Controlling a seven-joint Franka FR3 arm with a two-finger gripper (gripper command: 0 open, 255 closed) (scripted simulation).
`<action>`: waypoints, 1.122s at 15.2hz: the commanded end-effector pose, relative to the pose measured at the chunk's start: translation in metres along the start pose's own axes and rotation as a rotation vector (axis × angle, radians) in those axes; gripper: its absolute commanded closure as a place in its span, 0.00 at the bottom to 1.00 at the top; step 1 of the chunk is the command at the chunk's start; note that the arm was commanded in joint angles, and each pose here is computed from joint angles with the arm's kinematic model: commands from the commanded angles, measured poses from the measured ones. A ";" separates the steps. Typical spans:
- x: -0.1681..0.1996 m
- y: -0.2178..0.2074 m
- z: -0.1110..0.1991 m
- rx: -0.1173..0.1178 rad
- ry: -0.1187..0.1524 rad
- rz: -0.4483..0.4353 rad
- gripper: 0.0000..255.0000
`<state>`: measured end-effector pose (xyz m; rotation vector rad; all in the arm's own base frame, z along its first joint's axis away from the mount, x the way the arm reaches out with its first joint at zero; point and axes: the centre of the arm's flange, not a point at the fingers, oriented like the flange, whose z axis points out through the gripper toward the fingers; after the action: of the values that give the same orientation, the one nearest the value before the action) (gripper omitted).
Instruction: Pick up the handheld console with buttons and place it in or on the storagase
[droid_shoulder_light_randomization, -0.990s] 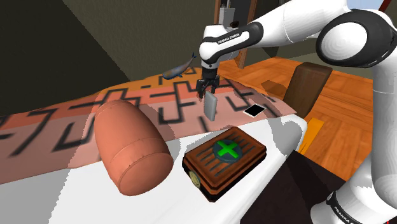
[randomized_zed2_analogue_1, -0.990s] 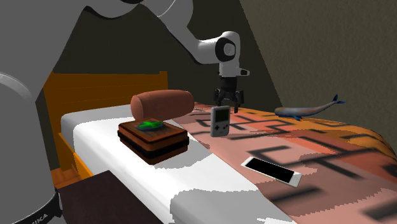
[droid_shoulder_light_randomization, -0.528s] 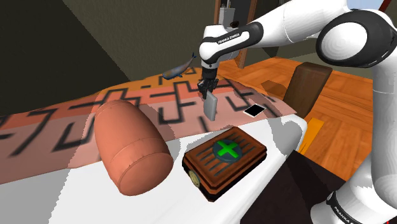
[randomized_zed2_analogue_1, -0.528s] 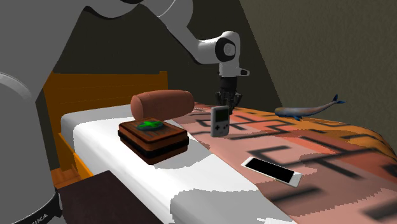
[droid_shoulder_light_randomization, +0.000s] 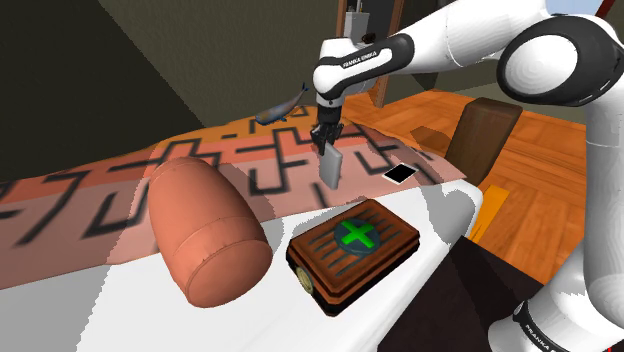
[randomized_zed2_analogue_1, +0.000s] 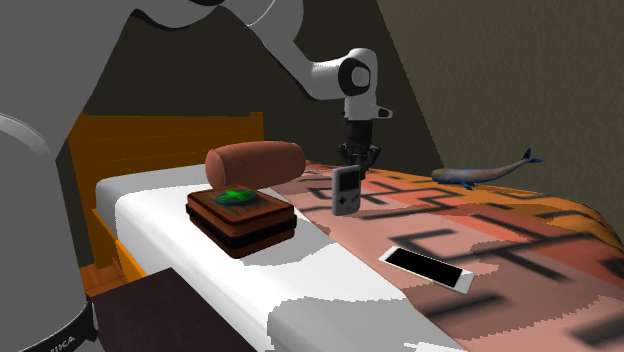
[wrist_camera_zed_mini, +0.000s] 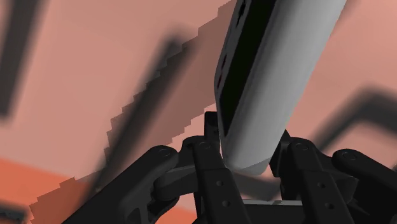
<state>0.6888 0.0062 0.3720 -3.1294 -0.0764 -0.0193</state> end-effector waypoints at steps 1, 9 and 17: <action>0.000 0.000 -0.008 0.000 0.000 0.000 1.00; 0.000 -0.001 -0.050 0.000 0.000 0.000 1.00; 0.001 -0.001 -0.092 0.000 0.000 0.000 1.00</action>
<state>0.6883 0.0065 0.4582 -3.1295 -0.0764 -0.0187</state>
